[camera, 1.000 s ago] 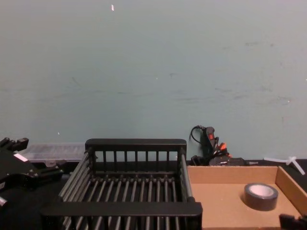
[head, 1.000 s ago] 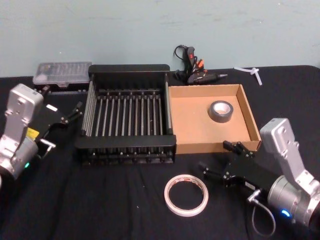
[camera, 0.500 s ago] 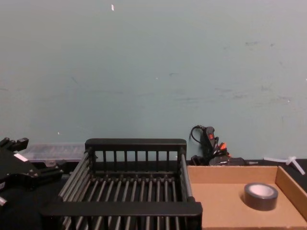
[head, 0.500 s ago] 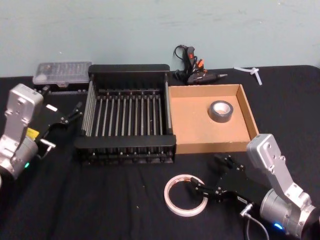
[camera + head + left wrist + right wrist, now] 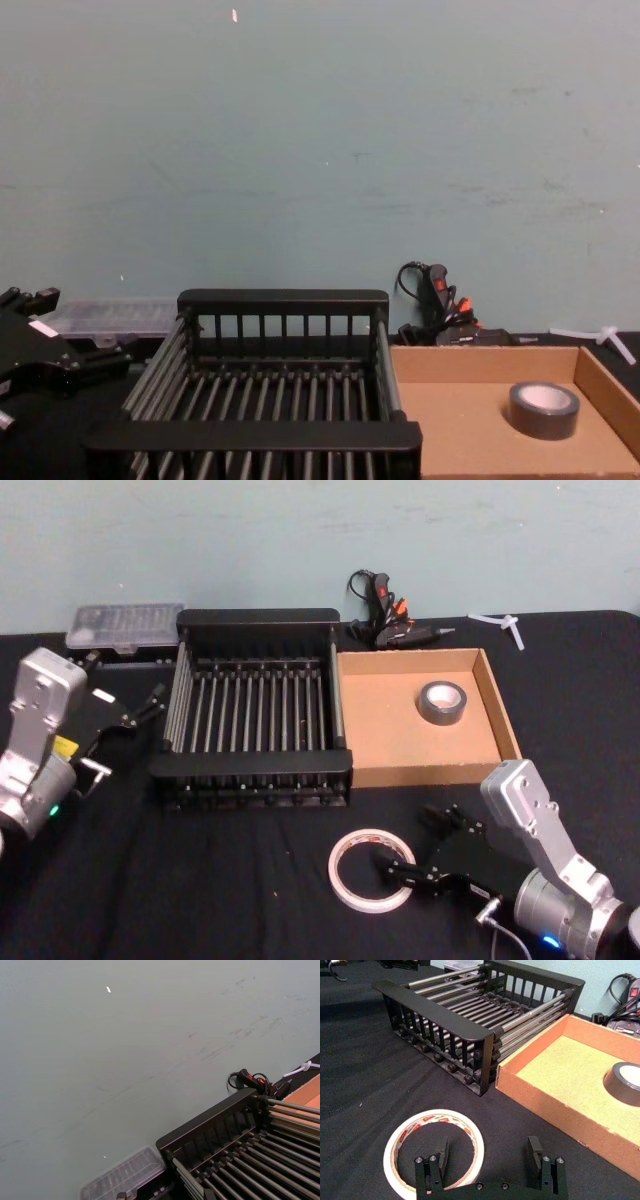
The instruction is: Pick up the white tape and place it into the black box , Pick up the silver tape and place it into the brown box.
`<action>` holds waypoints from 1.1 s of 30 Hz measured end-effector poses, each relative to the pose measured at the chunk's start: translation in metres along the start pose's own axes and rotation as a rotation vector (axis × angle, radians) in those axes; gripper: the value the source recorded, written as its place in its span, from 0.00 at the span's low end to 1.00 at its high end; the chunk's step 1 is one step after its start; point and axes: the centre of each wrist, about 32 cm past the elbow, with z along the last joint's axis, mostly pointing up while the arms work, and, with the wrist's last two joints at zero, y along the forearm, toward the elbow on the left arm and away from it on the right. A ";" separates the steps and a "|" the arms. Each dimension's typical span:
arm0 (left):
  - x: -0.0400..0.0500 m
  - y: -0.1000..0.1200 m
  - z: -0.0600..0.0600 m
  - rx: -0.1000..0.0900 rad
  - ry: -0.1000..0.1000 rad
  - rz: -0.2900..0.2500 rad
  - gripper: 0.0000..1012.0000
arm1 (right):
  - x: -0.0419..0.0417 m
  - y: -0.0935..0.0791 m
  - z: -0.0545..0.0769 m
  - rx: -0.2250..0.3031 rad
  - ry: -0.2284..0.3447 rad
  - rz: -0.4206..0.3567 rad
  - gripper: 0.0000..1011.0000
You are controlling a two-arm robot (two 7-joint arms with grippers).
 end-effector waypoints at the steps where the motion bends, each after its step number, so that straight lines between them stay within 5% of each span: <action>1: 0.0000 0.000 0.000 0.000 0.000 0.000 0.99 | 0.0000 0.000 0.000 0.000 0.000 0.000 0.99; 33: 0.0000 0.000 0.000 0.000 0.000 0.000 0.99 | -0.0031 0.005 -0.003 -0.024 0.005 0.011 0.99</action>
